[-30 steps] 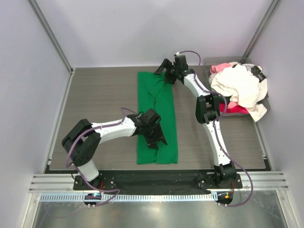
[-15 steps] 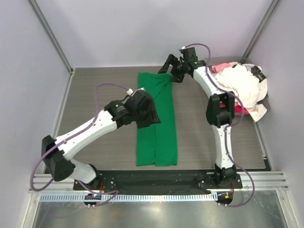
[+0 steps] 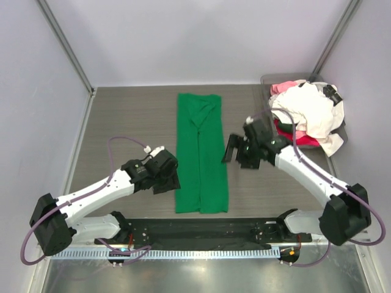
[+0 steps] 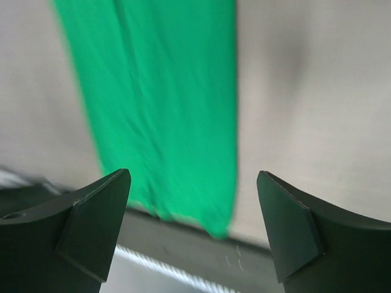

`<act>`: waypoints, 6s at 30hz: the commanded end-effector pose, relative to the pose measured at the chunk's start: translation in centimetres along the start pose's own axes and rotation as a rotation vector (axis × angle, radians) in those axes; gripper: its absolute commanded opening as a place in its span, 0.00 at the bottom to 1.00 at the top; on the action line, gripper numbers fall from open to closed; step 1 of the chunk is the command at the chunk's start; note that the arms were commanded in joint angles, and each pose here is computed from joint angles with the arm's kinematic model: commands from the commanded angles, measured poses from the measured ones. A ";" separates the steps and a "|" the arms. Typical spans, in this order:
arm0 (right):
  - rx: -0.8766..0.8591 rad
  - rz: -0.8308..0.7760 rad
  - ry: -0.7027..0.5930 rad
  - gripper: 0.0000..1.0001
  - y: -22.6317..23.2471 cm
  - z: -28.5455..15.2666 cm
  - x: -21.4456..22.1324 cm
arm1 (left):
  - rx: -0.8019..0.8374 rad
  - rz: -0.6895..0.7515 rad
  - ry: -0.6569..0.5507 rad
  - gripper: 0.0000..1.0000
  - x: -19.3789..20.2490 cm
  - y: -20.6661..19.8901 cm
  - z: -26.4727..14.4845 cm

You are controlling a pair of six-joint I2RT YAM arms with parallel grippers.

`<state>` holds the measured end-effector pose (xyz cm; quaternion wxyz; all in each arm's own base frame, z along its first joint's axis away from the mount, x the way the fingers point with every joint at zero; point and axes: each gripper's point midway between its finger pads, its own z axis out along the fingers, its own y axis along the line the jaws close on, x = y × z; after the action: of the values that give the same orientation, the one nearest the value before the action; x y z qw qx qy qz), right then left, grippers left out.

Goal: Fold and stack the t-shirts

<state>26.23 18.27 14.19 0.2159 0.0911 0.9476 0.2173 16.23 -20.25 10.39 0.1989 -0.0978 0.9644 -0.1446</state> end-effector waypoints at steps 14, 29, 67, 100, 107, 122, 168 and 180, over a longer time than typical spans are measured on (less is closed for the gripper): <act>-0.038 0.086 0.177 0.62 -3.7 2.8 15.9 | 0.063 -0.082 0.048 0.56 5.2 1.1 3.5; -0.030 0.081 0.219 0.30 -5.6 3.7 18.8 | 0.037 -0.089 0.056 0.55 7.9 1.6 4.8; -0.029 0.002 0.005 0.01 -0.7 -0.8 11.1 | 0.001 0.013 -0.212 0.00 1.1 -3.1 -2.9; 0.108 -0.097 -0.094 0.01 2.6 6.0 -7.5 | -0.122 0.052 -0.152 0.00 -15.3 -4.9 5.1; 0.139 -0.088 -0.074 0.01 1.6 8.4 -8.7 | -0.121 0.048 -0.118 0.00 -17.3 -4.6 7.5; 0.144 -0.054 0.002 0.01 0.0 12.7 -9.3 | -0.135 0.040 -0.049 0.05 -18.7 -3.7 12.1; -0.033 0.059 0.157 0.43 -3.0 11.1 4.4 | 0.175 -0.131 0.084 0.53 -8.6 0.1 10.3; -0.012 0.045 0.184 0.28 -4.1 12.0 5.4 | 0.074 -0.141 0.106 0.43 -6.6 2.1 12.9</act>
<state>26.90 21.18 1.98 0.1290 0.0945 0.9544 0.2523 27.40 -20.40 2.45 0.1395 -0.1411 0.9543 -0.2236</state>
